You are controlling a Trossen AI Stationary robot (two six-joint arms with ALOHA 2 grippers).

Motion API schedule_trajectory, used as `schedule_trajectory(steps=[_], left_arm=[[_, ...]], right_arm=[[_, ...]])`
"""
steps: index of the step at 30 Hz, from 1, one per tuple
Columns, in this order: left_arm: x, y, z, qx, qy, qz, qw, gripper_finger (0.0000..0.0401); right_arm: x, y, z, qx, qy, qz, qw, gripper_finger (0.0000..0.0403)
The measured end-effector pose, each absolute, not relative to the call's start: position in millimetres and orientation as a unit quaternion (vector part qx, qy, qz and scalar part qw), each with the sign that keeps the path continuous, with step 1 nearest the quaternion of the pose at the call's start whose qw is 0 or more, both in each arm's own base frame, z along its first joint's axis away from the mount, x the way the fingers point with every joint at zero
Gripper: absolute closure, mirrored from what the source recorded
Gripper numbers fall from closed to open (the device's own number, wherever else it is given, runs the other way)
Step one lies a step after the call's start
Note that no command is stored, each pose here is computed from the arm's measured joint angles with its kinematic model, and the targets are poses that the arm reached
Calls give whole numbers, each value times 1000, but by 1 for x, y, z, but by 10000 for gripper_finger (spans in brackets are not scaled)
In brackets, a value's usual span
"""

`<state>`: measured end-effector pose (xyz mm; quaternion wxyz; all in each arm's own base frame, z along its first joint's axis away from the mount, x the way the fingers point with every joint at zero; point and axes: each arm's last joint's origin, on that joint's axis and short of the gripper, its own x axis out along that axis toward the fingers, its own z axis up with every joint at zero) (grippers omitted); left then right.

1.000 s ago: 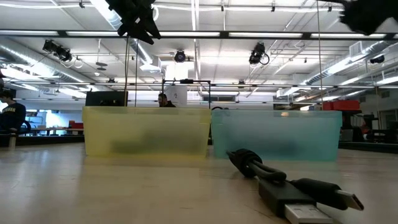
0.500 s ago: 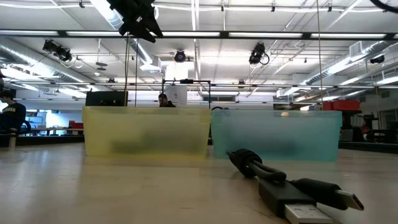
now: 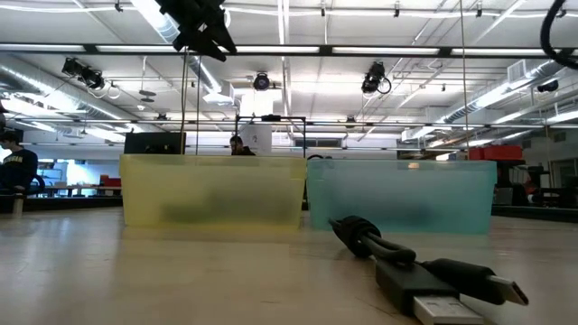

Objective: Pick & Place USB Port
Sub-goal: Put the black charger cable into the green bin

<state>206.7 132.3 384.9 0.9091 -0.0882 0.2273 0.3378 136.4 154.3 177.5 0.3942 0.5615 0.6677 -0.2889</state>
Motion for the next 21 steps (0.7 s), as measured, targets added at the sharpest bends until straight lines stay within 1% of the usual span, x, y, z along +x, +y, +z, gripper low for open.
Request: schedule_trajectory(steps=[3,9,21], left_arm=[[207,133,386,-87,220,338,911,181],[208,133,388,-85,213,338,913,181],[208,133,389,-85,206,339,914,181]], right_arm=[[133,152,170,555,676,-294,385,227],[133,152,158,572,671,-264,391,227],[129,147,142,565,673,-276,390,228]])
